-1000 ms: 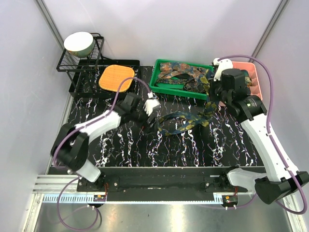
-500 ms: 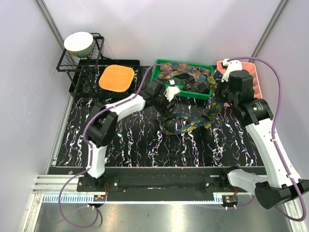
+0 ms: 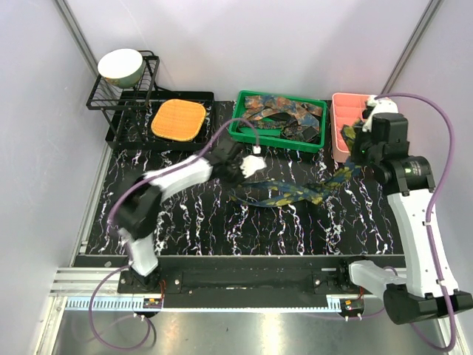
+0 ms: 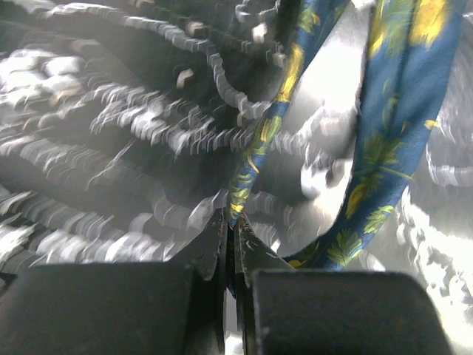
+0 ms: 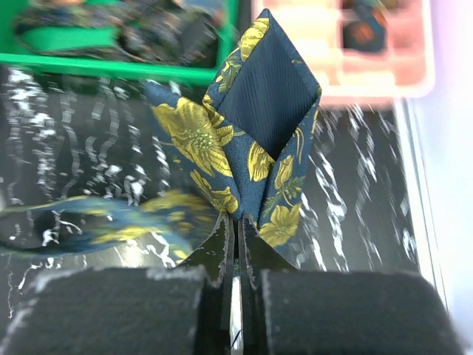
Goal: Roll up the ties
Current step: Flatten out the tie at the center of the board.
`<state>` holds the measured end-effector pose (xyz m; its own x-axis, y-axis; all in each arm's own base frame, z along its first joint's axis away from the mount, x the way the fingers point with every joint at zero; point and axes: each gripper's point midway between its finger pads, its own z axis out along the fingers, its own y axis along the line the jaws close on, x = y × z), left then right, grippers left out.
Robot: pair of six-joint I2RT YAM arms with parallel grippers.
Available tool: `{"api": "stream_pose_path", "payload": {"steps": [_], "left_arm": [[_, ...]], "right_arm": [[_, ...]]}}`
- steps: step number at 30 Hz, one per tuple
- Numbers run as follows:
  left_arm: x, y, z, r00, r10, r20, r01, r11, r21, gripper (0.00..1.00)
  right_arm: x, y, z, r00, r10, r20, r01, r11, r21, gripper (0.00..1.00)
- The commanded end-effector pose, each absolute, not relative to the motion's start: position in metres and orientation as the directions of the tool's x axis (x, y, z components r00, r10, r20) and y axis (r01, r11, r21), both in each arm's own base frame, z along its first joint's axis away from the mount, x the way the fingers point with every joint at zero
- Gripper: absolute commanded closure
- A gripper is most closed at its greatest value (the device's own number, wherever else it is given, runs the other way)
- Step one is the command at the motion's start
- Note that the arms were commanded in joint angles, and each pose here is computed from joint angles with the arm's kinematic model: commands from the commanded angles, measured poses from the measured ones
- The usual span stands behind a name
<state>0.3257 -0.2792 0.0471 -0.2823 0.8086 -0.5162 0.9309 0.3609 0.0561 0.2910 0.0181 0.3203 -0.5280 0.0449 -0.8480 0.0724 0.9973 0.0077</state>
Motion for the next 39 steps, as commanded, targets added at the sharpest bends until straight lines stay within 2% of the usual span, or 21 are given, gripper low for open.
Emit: {"api": "stream_pose_path", "payload": {"steps": [1,3,4,8,10,12,16,18,20,21,22,23,25,26,27,32,35,37,38,39], "left_arm": [[0.329,-0.245,0.174,0.035,0.768,-0.639,0.856,0.308,0.416,1.00],[0.322,-0.226,0.173,0.099,0.788,-0.608,0.812,0.289,0.508,1.00],[0.319,-0.218,0.195,0.168,0.777,-0.606,0.763,0.288,0.579,1.00],[0.315,-0.185,0.185,0.197,0.833,-0.518,0.670,0.271,0.691,1.00],[0.313,-0.173,0.176,0.227,0.848,-0.480,0.624,0.251,0.740,1.00],[0.318,-0.166,0.184,0.253,0.837,-0.486,0.541,0.293,0.788,1.00],[0.306,-0.152,0.156,0.320,0.864,-0.388,0.493,0.198,0.847,0.99],[0.297,-0.142,0.129,0.334,0.876,-0.348,0.494,0.152,0.856,0.97],[0.286,-0.134,0.110,0.359,0.876,-0.321,0.500,0.110,0.859,0.90],[0.280,-0.132,0.107,0.373,0.873,-0.313,0.504,0.092,0.859,0.80],[0.275,-0.131,0.102,0.379,0.871,-0.311,0.517,0.079,0.852,0.65],[0.270,-0.131,0.100,0.386,0.865,-0.320,0.531,0.075,0.844,0.32],[0.254,-0.134,0.099,0.398,0.843,-0.362,0.589,0.068,0.805,0.22],[0.243,-0.142,0.100,0.420,0.812,-0.406,0.635,0.057,0.771,0.04],[0.228,-0.141,0.103,0.414,0.802,-0.432,0.684,0.039,0.728,0.01],[0.178,-0.150,0.117,0.440,0.720,-0.537,0.800,-0.042,0.599,0.01],[0.176,-0.150,0.123,0.334,0.739,-0.585,0.864,0.008,0.503,0.01],[0.180,-0.154,0.115,0.207,0.768,-0.606,0.919,0.061,0.391,0.03],[0.187,-0.161,0.130,0.195,0.756,-0.625,0.921,0.079,0.382,0.04],[0.189,-0.165,0.120,0.129,0.770,-0.625,0.947,0.091,0.308,0.06]], "right_arm": [[0.265,-0.009,0.310,-0.615,0.132,-0.777,0.182,0.983,0.022,1.00],[0.257,-0.022,0.277,-0.692,0.143,-0.708,0.217,0.976,-0.014,1.00],[0.255,-0.029,0.264,-0.714,0.163,-0.681,0.243,0.970,-0.023,1.00],[0.252,-0.035,0.198,-0.823,0.273,-0.498,0.307,0.952,0.015,1.00],[0.255,-0.039,0.180,-0.840,0.316,-0.442,0.336,0.941,0.035,1.00],[0.259,-0.044,0.166,-0.845,0.327,-0.424,0.347,0.937,0.031,1.00],[0.265,-0.045,0.134,-0.885,0.335,-0.324,0.349,0.937,0.015,1.00],[0.266,-0.043,0.124,-0.894,0.325,-0.307,0.335,0.942,0.021,1.00],[0.267,-0.043,0.115,-0.905,0.311,-0.291,0.320,0.947,0.017,1.00],[0.267,-0.043,0.113,-0.906,0.307,-0.291,0.315,0.949,0.020,1.00],[0.269,-0.040,0.111,-0.907,0.304,-0.291,0.306,0.951,0.038,1.00],[0.270,-0.039,0.108,-0.906,0.305,-0.295,0.307,0.951,0.042,1.00],[0.271,-0.032,0.104,-0.909,0.307,-0.281,0.296,0.952,0.082,1.00],[0.272,-0.030,0.103,-0.913,0.300,-0.277,0.285,0.954,0.094,1.00],[0.272,-0.028,0.102,-0.915,0.299,-0.270,0.282,0.954,0.099,1.00],[0.271,-0.030,0.100,-0.919,0.293,-0.263,0.280,0.956,0.087,1.00],[0.269,-0.045,0.101,-0.919,0.280,-0.279,0.290,0.957,0.006,1.00],[0.268,-0.053,0.105,-0.919,0.255,-0.301,0.278,0.960,-0.037,1.00],[0.268,-0.056,0.106,-0.925,0.228,-0.304,0.256,0.965,-0.056,0.95],[0.268,-0.057,0.106,-0.927,0.220,-0.305,0.249,0.967,-0.059,0.80]]}}
